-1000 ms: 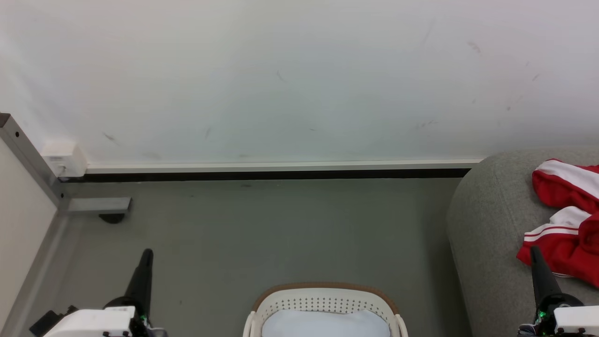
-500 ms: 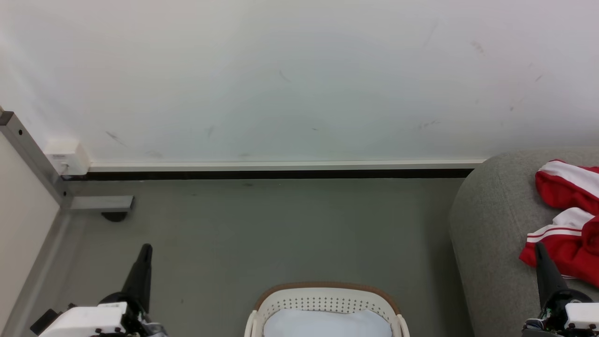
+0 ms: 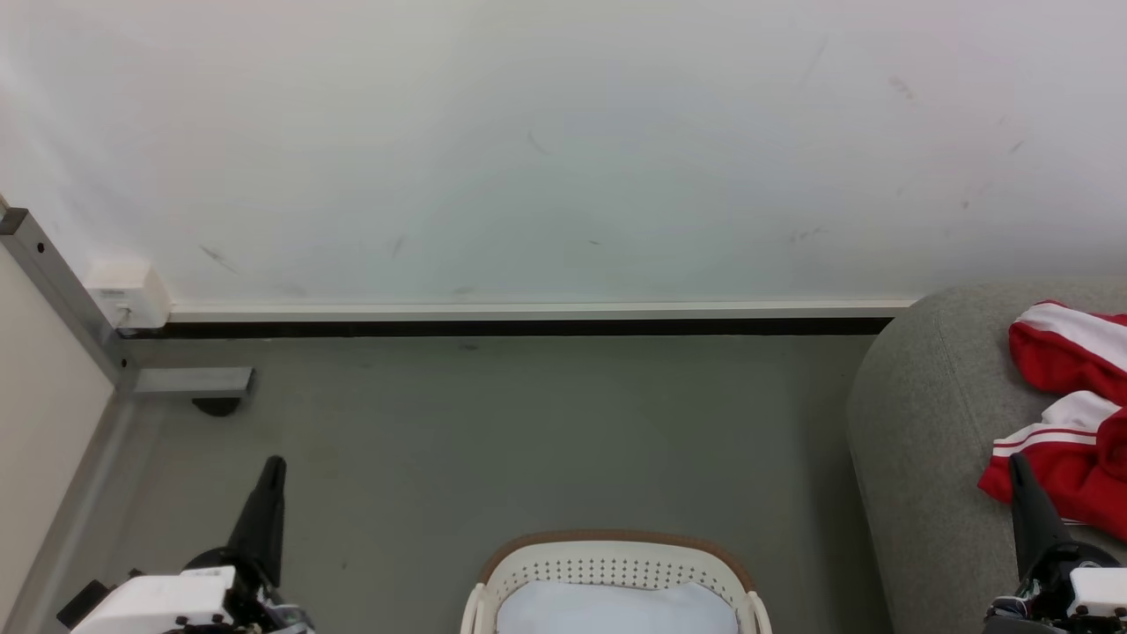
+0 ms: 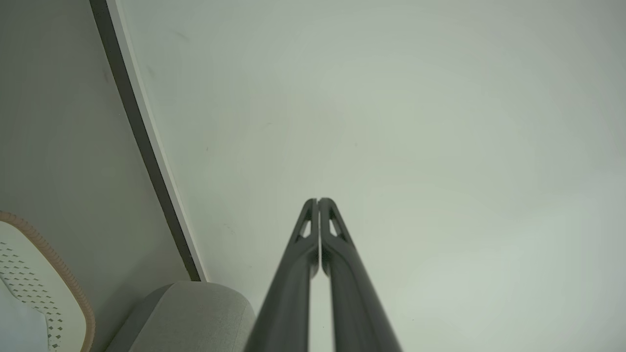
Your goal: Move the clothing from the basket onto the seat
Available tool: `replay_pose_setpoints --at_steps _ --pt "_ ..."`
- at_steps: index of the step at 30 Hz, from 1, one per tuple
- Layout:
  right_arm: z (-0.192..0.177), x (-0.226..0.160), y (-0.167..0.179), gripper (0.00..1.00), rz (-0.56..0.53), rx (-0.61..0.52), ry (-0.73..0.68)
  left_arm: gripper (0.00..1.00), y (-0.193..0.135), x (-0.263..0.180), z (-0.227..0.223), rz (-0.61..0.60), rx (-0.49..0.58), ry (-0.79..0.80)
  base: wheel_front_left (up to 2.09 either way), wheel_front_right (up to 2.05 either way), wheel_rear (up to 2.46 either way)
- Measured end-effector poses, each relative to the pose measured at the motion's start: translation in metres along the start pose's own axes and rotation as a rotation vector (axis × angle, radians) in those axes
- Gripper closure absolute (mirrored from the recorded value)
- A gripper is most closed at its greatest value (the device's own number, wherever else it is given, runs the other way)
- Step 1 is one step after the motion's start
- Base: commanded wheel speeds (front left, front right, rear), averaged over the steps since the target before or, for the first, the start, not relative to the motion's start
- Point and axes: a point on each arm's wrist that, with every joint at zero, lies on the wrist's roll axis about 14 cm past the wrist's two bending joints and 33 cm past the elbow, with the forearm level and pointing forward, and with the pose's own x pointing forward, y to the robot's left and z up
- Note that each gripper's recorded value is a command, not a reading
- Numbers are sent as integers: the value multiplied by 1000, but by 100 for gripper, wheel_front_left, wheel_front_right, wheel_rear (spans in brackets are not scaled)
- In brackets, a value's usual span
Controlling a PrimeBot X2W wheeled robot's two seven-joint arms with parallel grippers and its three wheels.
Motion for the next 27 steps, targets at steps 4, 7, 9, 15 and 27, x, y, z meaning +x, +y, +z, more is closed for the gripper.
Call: replay_pose_setpoints --at_steps 4,7,9,15,27 --pt "0 0 0 100 0 -1 0 100 0 0 0 0 0 0 0 0 0" --pt "0 0 1 100 0 -1 1 100 0 0 0 0 0 0 0 0 0" --pt "0 0 1 100 -1 -3 3 100 0 0 0 0 0 0 0 0 0" --pt "0 0 1 100 0 -2 1 100 0 0 0 0 0 0 0 0 0" --pt "-1 -1 2 100 0 -3 2 100 0 0 0 0 0 0 0 0 0"
